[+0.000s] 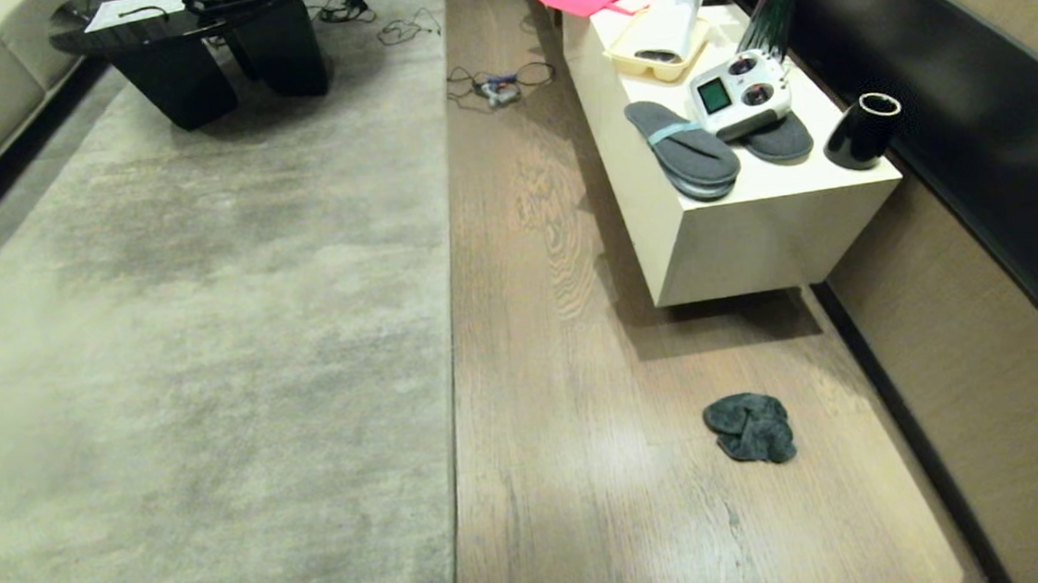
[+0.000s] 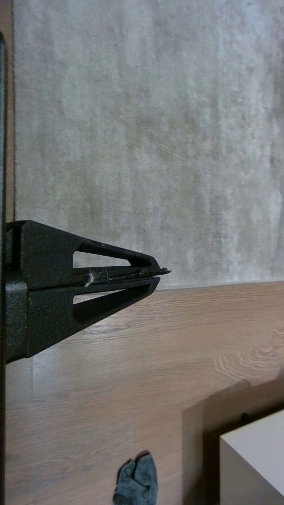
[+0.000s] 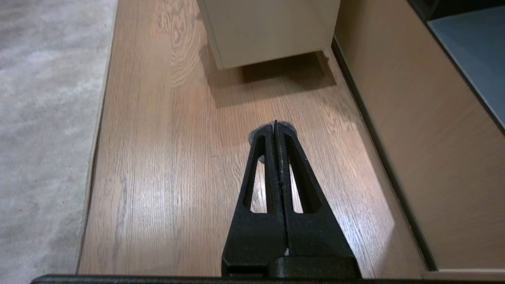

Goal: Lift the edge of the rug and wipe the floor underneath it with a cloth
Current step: Pick up the rag

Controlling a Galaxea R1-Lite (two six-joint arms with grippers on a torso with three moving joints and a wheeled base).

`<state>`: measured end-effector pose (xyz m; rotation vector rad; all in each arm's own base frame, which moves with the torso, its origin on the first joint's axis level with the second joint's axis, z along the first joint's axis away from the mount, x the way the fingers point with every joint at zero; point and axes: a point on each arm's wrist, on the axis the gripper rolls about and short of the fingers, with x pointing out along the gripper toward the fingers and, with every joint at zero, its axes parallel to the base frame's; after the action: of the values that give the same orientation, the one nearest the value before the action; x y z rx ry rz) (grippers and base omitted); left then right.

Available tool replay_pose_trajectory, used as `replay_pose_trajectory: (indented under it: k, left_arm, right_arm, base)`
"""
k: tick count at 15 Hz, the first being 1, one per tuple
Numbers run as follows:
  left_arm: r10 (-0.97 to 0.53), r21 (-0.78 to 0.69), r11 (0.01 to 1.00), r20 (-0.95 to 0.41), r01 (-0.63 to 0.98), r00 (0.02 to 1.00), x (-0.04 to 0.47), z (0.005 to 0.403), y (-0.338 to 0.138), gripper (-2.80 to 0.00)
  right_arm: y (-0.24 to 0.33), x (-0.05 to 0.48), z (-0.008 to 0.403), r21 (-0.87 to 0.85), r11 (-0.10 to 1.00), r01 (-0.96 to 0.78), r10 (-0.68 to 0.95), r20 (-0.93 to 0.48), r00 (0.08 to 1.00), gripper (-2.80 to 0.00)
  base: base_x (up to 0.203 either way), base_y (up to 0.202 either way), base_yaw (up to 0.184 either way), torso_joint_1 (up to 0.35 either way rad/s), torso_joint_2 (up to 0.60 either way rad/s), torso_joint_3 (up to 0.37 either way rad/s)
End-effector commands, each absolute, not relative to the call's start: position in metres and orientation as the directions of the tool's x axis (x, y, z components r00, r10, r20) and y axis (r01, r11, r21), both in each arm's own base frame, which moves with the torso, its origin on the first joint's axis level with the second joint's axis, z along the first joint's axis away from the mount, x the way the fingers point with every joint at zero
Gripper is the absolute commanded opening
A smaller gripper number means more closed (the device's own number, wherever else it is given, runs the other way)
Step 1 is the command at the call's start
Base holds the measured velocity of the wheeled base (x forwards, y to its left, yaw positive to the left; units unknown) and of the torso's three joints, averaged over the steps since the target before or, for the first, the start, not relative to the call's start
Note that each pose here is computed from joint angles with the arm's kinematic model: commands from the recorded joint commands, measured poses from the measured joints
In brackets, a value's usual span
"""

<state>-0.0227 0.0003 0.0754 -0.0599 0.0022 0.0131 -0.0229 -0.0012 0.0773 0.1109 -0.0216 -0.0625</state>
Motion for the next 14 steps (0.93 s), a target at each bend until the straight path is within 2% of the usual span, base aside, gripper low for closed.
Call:
replay_pose_trajectory:
  k: [1, 14]
  left_arm:
    - [0.014, -0.061, 0.998, -0.003, -0.014, 1.000, -0.0227, 0.0754, 0.0003, -2.80]
    - [0.020, -0.061, 0.998, -0.003, -0.020, 1.000, -0.0227, 0.0754, 0.0005, -2.80]
  right_arm:
    - [-0.0012, -0.0229, 0.0774, 0.111, 0.992, 0.062, -0.064, 0.018, 0.998, -2.80]
    - [-0.0012, -0.0229, 0.0774, 0.111, 0.992, 0.062, -0.064, 0.018, 0.998, -2.80]
  base:
    - [0.000, 0.000, 0.000, -0.002, 0.00, -0.206]
    - [0.000, 0.000, 0.000, 0.002, 0.00, -0.198]
